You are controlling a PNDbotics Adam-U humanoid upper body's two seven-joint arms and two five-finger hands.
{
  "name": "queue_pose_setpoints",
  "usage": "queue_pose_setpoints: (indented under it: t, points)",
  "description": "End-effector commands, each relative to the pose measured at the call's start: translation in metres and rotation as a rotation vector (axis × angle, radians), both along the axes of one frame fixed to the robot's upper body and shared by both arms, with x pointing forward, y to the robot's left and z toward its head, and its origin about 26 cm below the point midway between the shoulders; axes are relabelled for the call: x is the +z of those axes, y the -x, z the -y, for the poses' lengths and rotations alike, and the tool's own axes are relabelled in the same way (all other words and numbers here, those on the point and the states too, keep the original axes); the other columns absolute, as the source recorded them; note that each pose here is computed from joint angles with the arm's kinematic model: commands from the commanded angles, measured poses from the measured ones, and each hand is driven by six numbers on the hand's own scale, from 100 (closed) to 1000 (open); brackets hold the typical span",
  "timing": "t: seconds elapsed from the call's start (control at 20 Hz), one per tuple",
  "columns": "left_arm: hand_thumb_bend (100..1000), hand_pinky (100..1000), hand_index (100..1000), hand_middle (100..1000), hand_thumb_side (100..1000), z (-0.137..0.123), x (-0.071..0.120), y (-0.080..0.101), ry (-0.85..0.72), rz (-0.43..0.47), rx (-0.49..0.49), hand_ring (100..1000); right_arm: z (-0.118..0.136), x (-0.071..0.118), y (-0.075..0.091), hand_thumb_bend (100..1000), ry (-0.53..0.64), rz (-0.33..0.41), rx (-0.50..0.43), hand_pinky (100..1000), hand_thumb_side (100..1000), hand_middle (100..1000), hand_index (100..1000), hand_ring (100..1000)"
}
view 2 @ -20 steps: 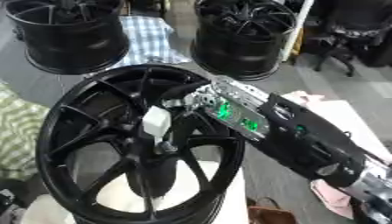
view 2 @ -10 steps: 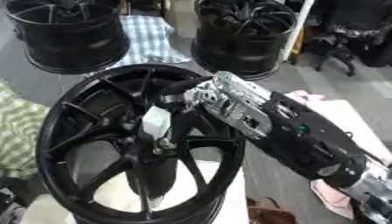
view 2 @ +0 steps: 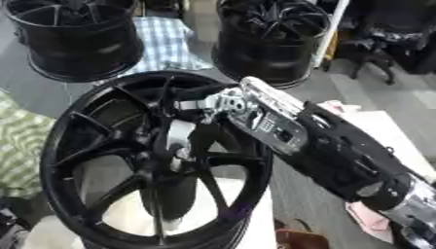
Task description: Pull the pin out of the wheel hub.
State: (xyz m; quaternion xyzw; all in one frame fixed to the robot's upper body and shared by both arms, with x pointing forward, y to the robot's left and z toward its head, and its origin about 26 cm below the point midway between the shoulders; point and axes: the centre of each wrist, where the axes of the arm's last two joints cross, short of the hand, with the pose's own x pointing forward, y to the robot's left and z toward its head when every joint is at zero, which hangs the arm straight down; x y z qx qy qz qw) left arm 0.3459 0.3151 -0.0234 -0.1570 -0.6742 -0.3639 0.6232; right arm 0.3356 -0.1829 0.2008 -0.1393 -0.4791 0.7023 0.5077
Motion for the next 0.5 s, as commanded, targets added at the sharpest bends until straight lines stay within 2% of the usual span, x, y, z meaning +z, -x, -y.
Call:
queue_pose_setpoints:
  t: [0.05,0.5]
  points:
    - [100,594,740,583,922,0.0,0.008,-0.005,-0.041,0.1,-0.126,100,0.01,0.019,0.004,100,-0.007,0.034,-0.041,303,100,476,583,413]
    - [100,594,740,584,926,-0.002,0.006,-0.003,-0.043,0.088,-0.123,100,0.028,0.072,0.027,100,-0.076,0.201,-0.061,274,100,442,547,386]
